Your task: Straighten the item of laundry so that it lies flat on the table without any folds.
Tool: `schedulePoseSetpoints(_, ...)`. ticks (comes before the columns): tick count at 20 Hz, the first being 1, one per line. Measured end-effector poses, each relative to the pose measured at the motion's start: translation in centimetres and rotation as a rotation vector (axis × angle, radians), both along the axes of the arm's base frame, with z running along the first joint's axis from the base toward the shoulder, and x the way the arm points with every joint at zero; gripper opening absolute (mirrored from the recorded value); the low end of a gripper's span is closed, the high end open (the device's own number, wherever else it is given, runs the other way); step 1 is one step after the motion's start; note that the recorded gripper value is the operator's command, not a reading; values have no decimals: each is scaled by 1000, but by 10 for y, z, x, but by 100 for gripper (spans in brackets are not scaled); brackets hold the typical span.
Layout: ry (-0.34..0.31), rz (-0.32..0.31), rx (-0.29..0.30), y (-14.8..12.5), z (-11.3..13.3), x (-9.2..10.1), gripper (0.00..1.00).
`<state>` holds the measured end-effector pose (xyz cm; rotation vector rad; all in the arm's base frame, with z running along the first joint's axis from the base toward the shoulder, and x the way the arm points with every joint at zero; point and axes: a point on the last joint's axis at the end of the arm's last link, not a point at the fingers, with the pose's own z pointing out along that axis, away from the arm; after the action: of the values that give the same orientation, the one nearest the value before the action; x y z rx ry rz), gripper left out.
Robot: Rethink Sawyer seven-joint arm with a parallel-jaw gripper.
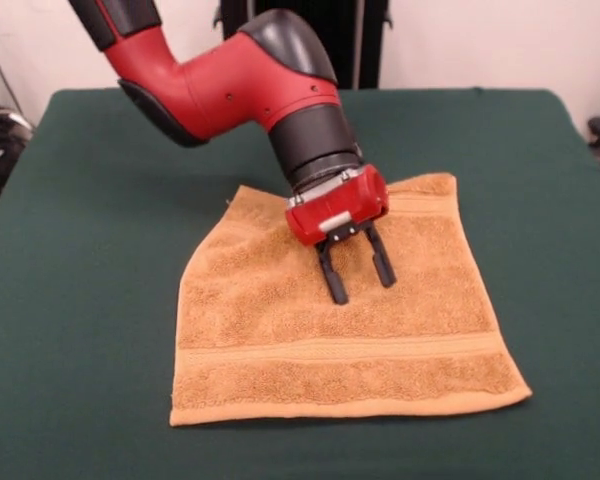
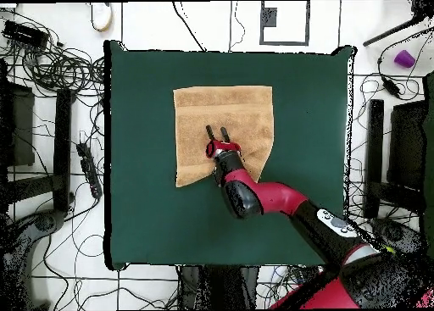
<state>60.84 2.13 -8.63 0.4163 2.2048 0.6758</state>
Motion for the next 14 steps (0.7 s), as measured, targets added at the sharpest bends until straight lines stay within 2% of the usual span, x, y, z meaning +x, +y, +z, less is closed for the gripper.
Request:
schedulePoseSetpoints(5,-60,-20,3,9,-8,29,100)
schedulePoseSetpoints(9,-113,-51,-18,21,-13,68,100)
schedulePoseSetpoints(10,-130,-71,-25,27,-16,86,100)
schedulePoseSetpoints(12,-148,-94,-34,34,-18,108,100)
schedulePoseSetpoints(13,-160,-119,-39,39,-19,127,100)
schedulePoseSetpoints(14,-164,-132,-40,42,-19,136,100)
